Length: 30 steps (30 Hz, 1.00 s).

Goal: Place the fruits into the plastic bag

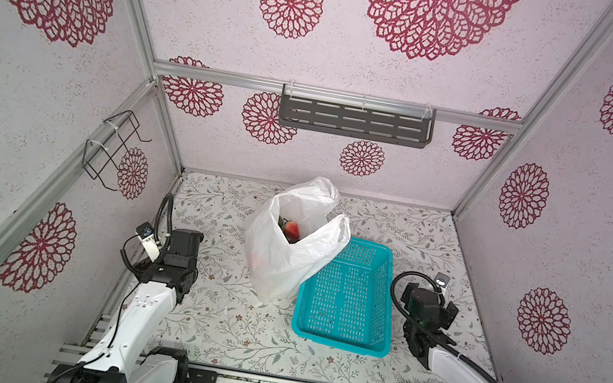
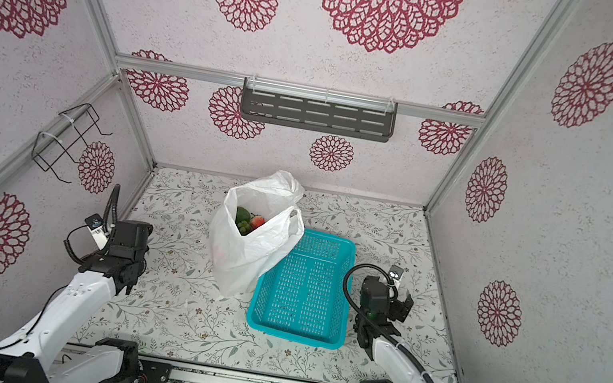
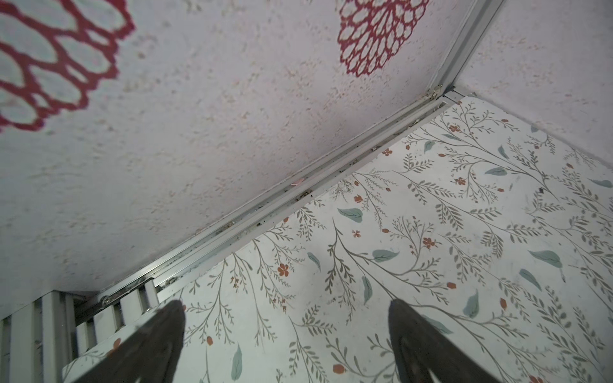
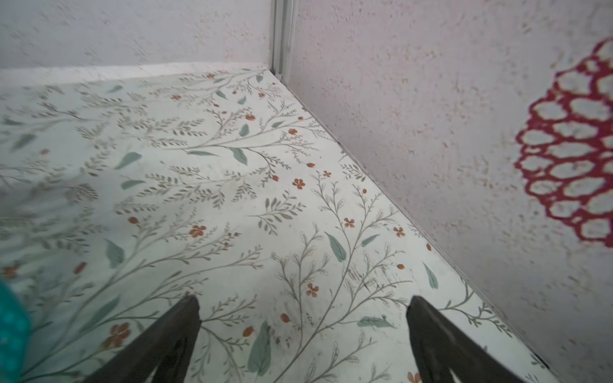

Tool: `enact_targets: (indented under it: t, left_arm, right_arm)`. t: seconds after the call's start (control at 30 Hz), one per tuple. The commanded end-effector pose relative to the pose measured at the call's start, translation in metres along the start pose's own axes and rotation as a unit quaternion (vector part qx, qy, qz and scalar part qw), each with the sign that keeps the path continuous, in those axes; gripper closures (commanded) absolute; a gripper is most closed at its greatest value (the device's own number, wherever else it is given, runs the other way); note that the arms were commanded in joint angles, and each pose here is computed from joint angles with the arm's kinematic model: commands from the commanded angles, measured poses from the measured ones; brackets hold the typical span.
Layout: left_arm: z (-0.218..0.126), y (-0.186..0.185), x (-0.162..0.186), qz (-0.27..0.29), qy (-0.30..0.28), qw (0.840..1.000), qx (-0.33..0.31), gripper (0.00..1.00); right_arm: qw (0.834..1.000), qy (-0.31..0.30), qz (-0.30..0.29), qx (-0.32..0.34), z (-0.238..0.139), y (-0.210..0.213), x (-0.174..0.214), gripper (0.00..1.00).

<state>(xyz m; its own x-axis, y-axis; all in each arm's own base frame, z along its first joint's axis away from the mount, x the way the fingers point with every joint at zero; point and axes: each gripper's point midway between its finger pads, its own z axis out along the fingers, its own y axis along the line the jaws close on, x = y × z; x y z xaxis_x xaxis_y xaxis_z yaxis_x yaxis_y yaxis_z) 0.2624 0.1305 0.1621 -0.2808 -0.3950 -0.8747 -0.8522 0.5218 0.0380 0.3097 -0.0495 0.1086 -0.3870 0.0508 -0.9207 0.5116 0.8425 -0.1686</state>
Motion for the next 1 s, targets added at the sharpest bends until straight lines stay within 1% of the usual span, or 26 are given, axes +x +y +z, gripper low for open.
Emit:
enact_targets:
  t: [0.0, 0.03, 0.07, 0.17, 0.23, 0.27, 0.3, 0.33, 0.37, 0.4, 0.43, 0.47, 0.5, 0.53, 0.57, 0.6, 0.63, 0.67, 0.7, 0.73, 0.77, 0.8, 0.83, 0.9, 0.97]
  left_arm:
    - [0.009, -0.007, -0.026, -0.039, -0.060, 0.997, -0.027, 0.03]
    - [0.014, -0.010, -0.023, -0.032, -0.059, 0.997, -0.034, 0.03]
    - [0.019, -0.014, -0.020, -0.020, -0.060, 0.997, -0.040, 0.03]
    - [0.031, -0.029, -0.013, -0.001, -0.069, 0.997, -0.031, 0.02]
    - [0.039, -0.036, -0.002, -0.010, -0.079, 0.997, -0.015, 0.03]
    - [0.042, -0.038, -0.004, -0.015, -0.099, 0.995, -0.007, 0.03]
    - [0.041, -0.041, -0.002, -0.013, -0.090, 0.996, 0.000, 0.03]
    - [0.041, -0.045, -0.006, -0.019, -0.102, 0.994, 0.014, 0.03]
    - [0.041, -0.048, -0.008, -0.023, -0.118, 0.992, 0.027, 0.03]
    - [0.040, -0.054, -0.008, -0.019, -0.121, 0.991, 0.047, 0.03]
    - [0.040, -0.063, -0.010, -0.015, -0.126, 0.989, 0.079, 0.01]
    - [0.041, -0.070, -0.010, 0.002, -0.127, 0.987, 0.098, 0.01]
    - [0.042, -0.075, -0.009, 0.011, -0.124, 0.986, 0.107, 0.02]
    - [0.042, -0.080, -0.009, 0.022, -0.122, 0.985, 0.117, 0.03]
    - [0.041, -0.086, -0.010, 0.032, -0.126, 0.983, 0.131, 0.03]
    - [0.040, -0.090, -0.011, 0.040, -0.134, 0.980, 0.141, 0.04]
    - [0.038, -0.093, -0.014, 0.044, -0.147, 0.977, 0.151, 0.04]
    - [0.039, -0.096, -0.009, 0.040, -0.152, 0.973, 0.167, 0.03]
    - [0.041, -0.098, -0.006, 0.032, -0.171, 0.967, 0.184, 0.04]
    - [0.039, -0.107, -0.004, 0.043, -0.191, 0.957, 0.213, 0.06]
    - [0.038, -0.123, 0.012, 0.070, -0.171, 0.950, 0.252, 0.01]
    - [0.038, -0.127, 0.012, 0.086, -0.179, 0.949, 0.245, 0.03]
    - [0.041, -0.127, 0.009, 0.088, -0.179, 0.953, 0.230, 0.03]
    - [0.045, -0.125, 0.011, 0.082, -0.155, 0.956, 0.233, 0.03]
    - [0.048, -0.125, 0.010, 0.082, -0.155, 0.957, 0.231, 0.03]
  right_arm:
    - [0.994, -0.086, 0.039, 0.047, 0.011, -0.005, -0.046, 0.01]
    - [0.995, -0.086, 0.034, 0.042, 0.016, 0.000, -0.040, 0.01]
    - [0.994, -0.095, 0.028, 0.036, 0.020, 0.004, -0.043, 0.01]
    - [0.992, -0.122, 0.028, -0.023, 0.026, 0.022, -0.048, 0.01]
    - [0.991, -0.119, 0.022, -0.053, 0.031, 0.030, -0.042, 0.01]
    - [0.991, -0.105, 0.024, -0.074, 0.035, 0.034, -0.040, 0.01]
    - [0.989, -0.110, 0.029, -0.096, 0.035, 0.035, -0.039, 0.01]
    - [0.986, -0.107, 0.032, -0.127, 0.034, 0.038, -0.035, 0.01]
    - [0.979, -0.113, 0.032, -0.169, 0.032, 0.045, -0.030, 0.01]
    - [0.972, -0.135, 0.034, -0.190, 0.028, 0.047, -0.033, 0.01]
    - [0.973, -0.120, 0.033, -0.193, 0.029, 0.047, -0.029, 0.01]
    - [0.974, -0.113, 0.037, -0.192, 0.033, 0.047, -0.030, 0.01]
    - [0.975, -0.111, 0.039, -0.186, 0.037, 0.046, -0.030, 0.01]
    - [0.977, -0.097, 0.037, -0.186, 0.039, 0.047, -0.028, 0.01]
    - [0.976, -0.108, 0.038, -0.187, 0.038, 0.047, -0.030, 0.01]
    - [0.976, -0.103, 0.038, -0.187, 0.038, 0.047, -0.029, 0.01]
    - [0.976, -0.105, 0.038, -0.186, 0.038, 0.046, -0.030, 0.01]
    - [0.976, -0.105, 0.037, -0.185, 0.039, 0.046, -0.029, 0.01]
    - [0.977, -0.102, 0.036, -0.183, 0.039, 0.045, -0.028, 0.01]
    - [0.977, -0.107, 0.037, -0.182, 0.039, 0.046, -0.030, 0.01]
    - [0.978, -0.103, 0.033, -0.179, 0.039, 0.046, -0.029, 0.01]
    - [0.978, -0.106, 0.035, -0.179, 0.039, 0.045, -0.030, 0.01]
    - [0.978, -0.106, 0.035, -0.178, 0.039, 0.046, -0.030, 0.01]
    - [0.978, -0.106, 0.032, -0.180, 0.039, 0.047, -0.030, 0.01]
    - [0.978, -0.105, 0.033, -0.180, 0.039, 0.047, -0.030, 0.01]
